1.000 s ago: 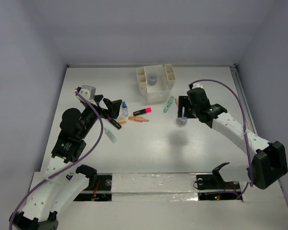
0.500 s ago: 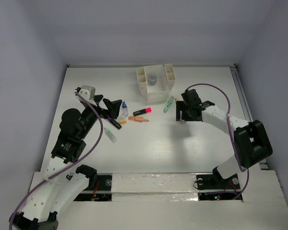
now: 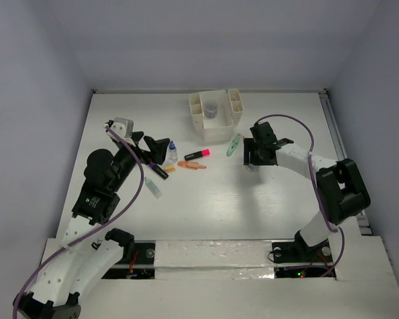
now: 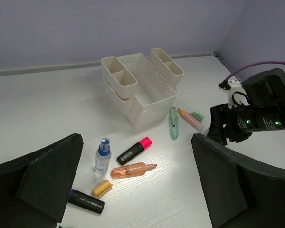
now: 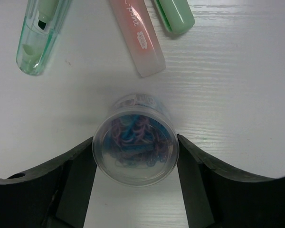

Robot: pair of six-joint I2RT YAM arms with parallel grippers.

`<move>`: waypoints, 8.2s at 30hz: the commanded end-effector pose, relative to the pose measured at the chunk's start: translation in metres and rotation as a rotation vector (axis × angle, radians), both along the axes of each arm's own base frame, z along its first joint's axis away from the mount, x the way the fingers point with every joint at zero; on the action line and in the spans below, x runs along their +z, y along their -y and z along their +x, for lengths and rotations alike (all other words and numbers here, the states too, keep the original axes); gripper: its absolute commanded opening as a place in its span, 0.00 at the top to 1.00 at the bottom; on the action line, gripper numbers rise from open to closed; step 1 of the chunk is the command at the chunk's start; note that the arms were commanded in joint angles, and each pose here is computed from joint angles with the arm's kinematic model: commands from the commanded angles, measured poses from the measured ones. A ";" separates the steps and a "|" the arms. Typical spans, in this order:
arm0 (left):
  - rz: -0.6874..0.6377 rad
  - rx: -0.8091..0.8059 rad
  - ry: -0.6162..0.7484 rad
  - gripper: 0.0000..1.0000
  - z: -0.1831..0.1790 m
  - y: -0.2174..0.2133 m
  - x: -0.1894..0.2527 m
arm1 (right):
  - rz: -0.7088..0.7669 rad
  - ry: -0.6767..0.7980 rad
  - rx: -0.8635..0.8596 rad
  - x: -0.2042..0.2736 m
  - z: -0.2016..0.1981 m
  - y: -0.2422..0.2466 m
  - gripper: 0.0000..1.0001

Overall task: Sort the stationery into containers
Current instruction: Pick up the stationery from the center of the board, then place the stationery in the storage box, then pick up the stationery from the center of the board, then place the stationery in the storage box.

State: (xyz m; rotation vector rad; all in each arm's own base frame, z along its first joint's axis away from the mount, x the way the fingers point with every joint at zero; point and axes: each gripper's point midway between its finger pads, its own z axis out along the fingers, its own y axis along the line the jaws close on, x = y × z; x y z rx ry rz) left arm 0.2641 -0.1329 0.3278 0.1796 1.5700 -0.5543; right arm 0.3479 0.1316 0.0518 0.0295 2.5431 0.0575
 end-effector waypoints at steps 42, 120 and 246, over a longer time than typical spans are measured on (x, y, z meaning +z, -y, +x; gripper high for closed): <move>-0.001 -0.014 0.010 0.01 0.006 0.006 0.001 | 0.098 0.373 0.300 0.150 0.203 -0.149 0.57; -0.017 -0.031 -0.003 0.01 0.007 0.010 -0.001 | 0.066 0.551 0.141 0.086 0.215 -0.178 0.76; 0.140 0.189 -0.312 0.86 0.202 0.135 0.022 | 0.503 0.738 0.317 0.242 -0.063 -0.072 0.28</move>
